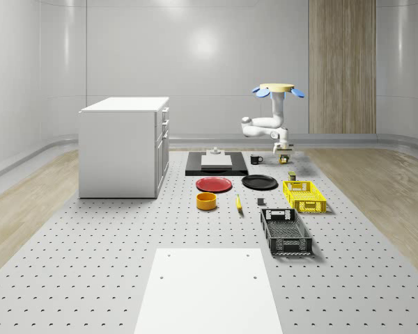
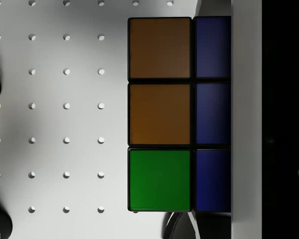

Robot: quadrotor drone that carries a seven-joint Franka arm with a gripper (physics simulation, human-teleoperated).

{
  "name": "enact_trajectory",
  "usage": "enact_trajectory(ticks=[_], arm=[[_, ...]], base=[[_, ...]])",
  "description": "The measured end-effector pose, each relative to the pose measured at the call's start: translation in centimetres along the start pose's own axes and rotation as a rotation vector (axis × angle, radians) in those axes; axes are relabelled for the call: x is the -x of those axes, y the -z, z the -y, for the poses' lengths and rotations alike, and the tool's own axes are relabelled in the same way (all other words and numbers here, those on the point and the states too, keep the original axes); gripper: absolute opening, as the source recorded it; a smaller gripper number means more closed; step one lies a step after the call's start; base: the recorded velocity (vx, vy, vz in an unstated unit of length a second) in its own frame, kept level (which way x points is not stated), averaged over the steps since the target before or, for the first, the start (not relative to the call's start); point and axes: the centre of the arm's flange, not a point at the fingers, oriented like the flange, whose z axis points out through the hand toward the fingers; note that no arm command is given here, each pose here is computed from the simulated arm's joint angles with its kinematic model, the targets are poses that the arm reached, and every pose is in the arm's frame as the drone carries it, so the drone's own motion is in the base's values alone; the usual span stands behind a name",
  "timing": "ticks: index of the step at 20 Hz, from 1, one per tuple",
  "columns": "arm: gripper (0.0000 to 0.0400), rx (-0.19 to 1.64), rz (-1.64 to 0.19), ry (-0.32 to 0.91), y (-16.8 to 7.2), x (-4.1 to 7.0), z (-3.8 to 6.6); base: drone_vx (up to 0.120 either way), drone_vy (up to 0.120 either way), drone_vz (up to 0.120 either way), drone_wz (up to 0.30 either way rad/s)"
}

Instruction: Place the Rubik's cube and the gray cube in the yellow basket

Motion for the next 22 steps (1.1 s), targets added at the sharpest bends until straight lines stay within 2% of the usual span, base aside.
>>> enact_trajectory(ticks=[6, 11, 22], arm=[[0.0325, 0.000, 0.000, 0.000, 0.00, 0.00, 0.00], [0.0325, 0.000, 0.000, 0.000, 0.00, 0.00, 0.00], [0.0325, 0.000, 0.000, 0.000, 0.00, 0.00, 0.00]], base=[[0.120, 0.000, 0.000, 0.000], [0.120, 0.096, 0.000, 0.000], [0.120, 0.000, 0.000, 0.000]])
